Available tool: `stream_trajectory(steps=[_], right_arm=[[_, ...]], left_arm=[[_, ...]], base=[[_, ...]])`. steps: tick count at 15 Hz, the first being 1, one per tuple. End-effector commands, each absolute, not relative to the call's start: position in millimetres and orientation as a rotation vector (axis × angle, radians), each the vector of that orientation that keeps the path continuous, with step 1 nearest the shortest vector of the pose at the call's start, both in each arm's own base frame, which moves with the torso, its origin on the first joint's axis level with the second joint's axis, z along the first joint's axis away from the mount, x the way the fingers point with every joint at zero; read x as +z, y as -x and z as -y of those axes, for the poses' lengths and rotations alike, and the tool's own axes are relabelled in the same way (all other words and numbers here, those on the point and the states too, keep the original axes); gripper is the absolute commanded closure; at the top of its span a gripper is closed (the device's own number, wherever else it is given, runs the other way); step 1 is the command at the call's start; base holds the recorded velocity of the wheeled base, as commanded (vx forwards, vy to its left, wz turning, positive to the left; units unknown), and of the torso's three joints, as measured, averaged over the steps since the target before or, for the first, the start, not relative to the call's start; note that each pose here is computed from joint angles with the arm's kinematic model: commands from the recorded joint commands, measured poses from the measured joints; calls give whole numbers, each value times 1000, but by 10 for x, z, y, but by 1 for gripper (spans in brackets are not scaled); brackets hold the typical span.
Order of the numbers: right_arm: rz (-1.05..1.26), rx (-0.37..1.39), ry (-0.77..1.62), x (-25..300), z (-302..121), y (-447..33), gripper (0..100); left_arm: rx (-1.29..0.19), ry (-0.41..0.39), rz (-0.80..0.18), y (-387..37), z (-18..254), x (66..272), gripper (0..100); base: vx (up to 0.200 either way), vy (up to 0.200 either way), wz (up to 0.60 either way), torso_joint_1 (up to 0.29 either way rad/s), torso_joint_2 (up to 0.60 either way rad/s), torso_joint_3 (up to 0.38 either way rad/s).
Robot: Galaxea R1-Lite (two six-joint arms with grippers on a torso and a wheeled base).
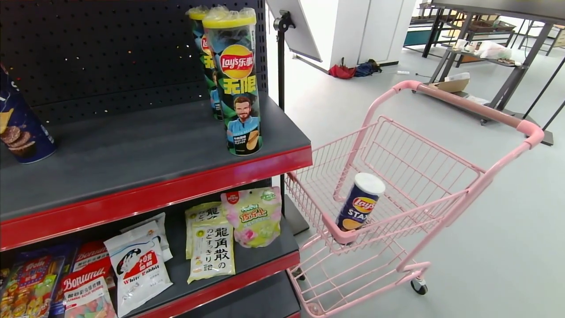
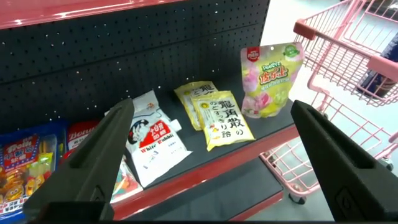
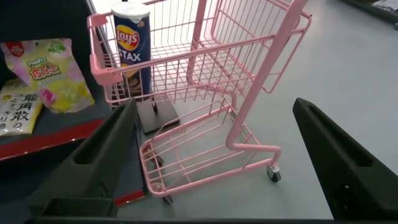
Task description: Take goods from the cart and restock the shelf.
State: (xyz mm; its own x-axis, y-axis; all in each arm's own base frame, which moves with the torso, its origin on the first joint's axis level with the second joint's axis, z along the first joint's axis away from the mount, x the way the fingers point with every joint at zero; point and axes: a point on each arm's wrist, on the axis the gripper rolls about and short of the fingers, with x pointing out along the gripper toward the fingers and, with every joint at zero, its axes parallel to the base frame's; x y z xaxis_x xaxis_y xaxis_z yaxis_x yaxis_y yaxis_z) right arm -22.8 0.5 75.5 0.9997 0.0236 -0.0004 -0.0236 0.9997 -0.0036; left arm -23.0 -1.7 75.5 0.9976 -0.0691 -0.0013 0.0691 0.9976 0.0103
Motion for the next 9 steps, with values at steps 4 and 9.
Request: stream_trajectory(steps=[4, 9], right_arm=[[-62, 170, -132, 2298, -47, -338, 0], [-327, 416, -136, 1917, -355, -1599, 0]], left_arm=[[-69, -12, -3, 230, 17, 754, 0], [-69, -12, -3, 230, 17, 754, 0]], base=[[0, 0, 0, 0, 0, 0], [0, 0, 0, 0, 0, 0]])
